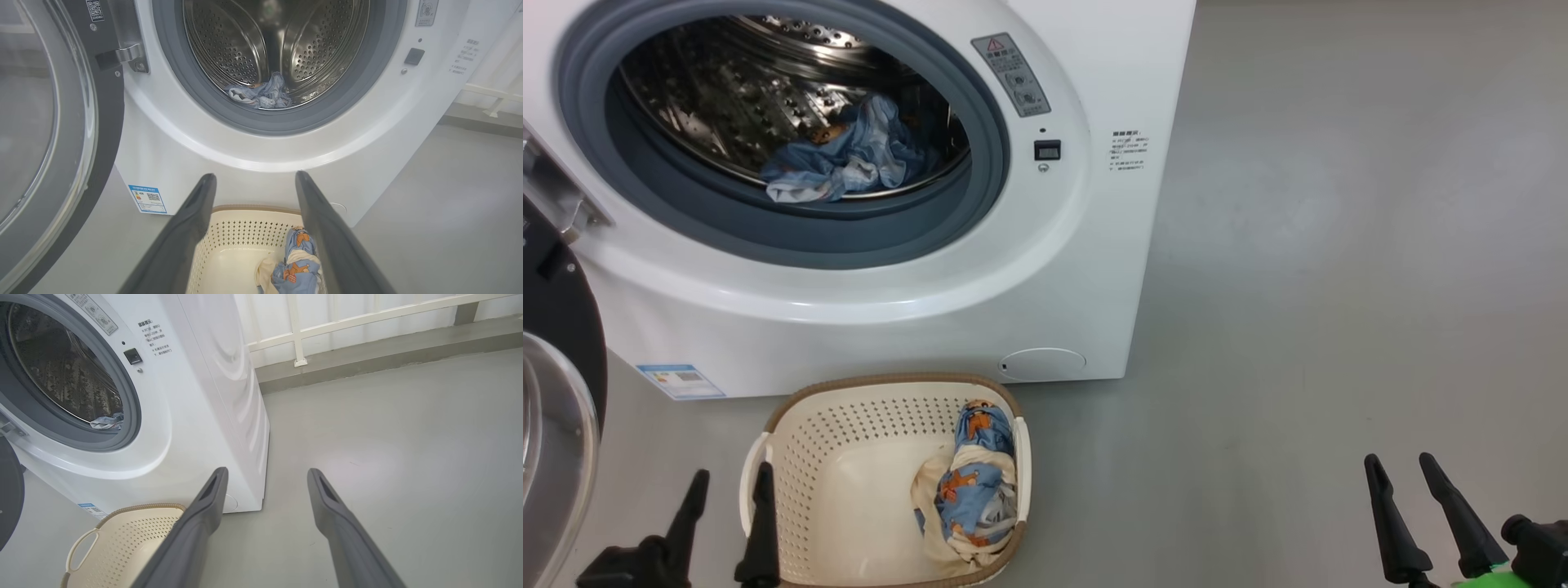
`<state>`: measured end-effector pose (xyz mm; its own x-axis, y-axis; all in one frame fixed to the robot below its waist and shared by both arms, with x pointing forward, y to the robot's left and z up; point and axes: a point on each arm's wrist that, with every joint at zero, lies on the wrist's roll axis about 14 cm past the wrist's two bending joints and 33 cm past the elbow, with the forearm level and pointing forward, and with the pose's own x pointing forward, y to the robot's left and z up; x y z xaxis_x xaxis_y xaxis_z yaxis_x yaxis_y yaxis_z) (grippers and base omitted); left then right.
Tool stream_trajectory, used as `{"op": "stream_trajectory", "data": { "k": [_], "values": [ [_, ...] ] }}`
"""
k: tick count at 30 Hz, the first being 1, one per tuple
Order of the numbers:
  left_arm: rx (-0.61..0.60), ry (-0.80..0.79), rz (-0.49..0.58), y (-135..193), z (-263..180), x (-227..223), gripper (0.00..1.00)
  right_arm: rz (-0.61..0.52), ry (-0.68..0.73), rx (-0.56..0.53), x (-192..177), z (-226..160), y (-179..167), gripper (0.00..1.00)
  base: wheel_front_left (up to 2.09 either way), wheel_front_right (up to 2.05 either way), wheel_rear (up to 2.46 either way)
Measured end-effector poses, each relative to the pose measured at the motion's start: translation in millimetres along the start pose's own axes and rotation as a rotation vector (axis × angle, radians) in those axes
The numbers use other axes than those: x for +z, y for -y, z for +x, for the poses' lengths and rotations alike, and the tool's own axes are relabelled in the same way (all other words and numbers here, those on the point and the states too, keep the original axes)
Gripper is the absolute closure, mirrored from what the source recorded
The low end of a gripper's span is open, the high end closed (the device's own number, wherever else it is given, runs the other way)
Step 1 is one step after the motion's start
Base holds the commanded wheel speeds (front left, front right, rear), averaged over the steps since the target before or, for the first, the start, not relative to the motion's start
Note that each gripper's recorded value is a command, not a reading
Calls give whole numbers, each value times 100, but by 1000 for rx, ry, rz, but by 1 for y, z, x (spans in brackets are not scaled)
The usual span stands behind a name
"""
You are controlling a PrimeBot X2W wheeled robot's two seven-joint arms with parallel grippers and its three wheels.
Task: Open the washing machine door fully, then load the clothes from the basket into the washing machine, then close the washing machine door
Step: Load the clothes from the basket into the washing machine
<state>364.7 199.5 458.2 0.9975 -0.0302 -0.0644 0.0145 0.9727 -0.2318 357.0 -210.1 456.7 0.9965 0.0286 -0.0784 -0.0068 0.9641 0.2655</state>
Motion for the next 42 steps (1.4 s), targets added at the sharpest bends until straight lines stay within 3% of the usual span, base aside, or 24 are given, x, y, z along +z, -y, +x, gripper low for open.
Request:
{"op": "stream_trajectory", "data": {
  "k": [9, 26, 42],
  "values": [
    [-28, -126, -27, 13, 1, -41, 0, 13, 4, 7, -2, 15, -6, 0, 0, 0, 0],
    [-84, -326, -71, 31, 47, -107, 0, 22, 13, 23, -10, 66, -16, 0, 0, 0, 0],
    [-166, -542, -96, 51, 85, -180, 0, 5, -51, 43, -48, 108, -19, 0, 0, 0, 0]
  ]
}}
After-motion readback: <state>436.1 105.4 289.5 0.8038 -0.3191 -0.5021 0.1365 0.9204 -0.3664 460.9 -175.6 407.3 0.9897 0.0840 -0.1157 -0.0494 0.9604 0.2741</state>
